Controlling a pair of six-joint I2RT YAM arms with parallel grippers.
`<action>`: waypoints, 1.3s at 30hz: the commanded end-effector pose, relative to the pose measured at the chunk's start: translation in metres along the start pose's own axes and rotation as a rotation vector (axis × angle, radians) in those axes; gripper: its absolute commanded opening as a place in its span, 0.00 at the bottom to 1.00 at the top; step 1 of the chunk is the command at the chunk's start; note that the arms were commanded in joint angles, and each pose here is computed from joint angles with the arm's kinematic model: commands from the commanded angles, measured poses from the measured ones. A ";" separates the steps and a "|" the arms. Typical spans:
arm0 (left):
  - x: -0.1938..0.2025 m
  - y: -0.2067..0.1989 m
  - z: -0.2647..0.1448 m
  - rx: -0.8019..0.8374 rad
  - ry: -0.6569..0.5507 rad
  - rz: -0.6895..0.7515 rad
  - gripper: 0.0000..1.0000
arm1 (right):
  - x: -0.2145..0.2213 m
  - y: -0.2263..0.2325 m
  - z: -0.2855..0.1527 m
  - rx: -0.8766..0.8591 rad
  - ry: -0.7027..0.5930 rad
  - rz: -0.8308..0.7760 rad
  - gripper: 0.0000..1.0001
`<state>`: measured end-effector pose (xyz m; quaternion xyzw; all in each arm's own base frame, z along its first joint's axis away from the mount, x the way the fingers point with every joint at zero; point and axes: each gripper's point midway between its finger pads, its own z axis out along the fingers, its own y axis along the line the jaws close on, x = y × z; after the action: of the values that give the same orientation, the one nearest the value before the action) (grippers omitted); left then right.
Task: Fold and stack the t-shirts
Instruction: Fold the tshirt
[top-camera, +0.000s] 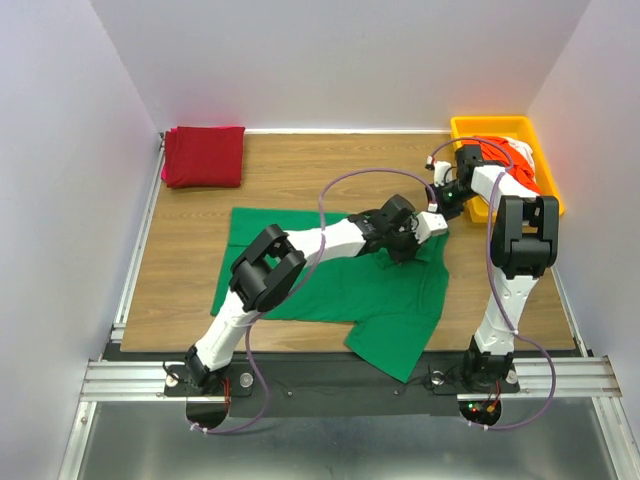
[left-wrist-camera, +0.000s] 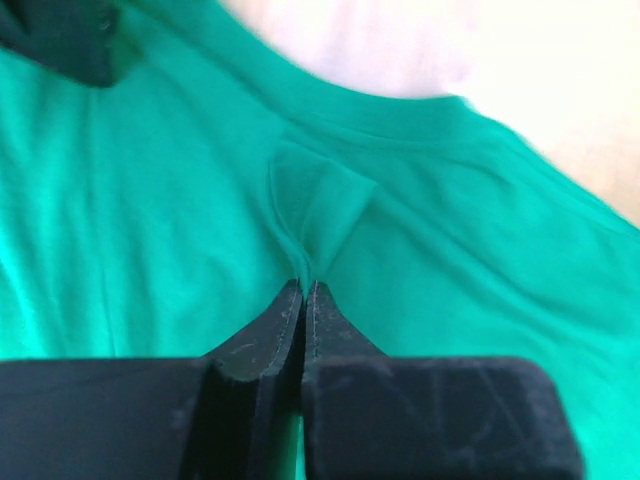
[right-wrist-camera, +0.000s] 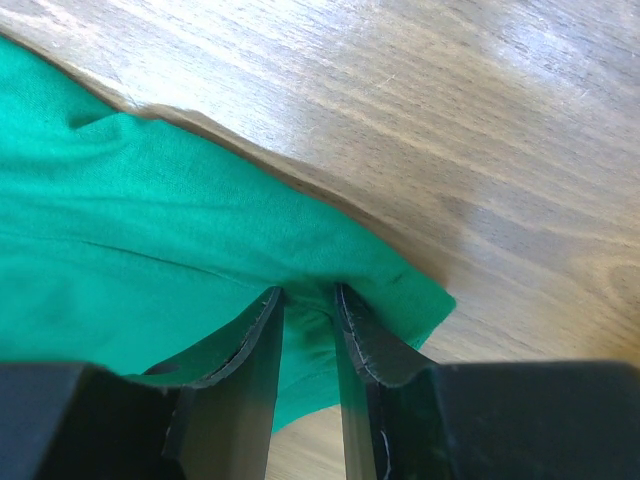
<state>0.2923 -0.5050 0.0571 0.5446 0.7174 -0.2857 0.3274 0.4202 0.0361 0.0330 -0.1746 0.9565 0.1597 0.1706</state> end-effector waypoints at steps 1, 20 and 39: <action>-0.057 -0.033 -0.041 0.108 -0.149 0.103 0.17 | -0.015 -0.013 -0.007 0.038 -0.056 -0.031 0.33; -0.015 -0.041 -0.114 0.188 -0.062 0.110 0.47 | -0.032 -0.024 -0.003 0.065 -0.073 -0.048 0.33; 0.073 0.139 -0.191 -0.208 0.006 -0.317 0.41 | -0.043 -0.038 0.001 0.106 -0.082 -0.073 0.33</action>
<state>0.3358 -0.3610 0.0875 0.4855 0.7706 -0.2875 0.2963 0.4541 0.0261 0.0406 -0.1861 0.9518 0.1352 0.2029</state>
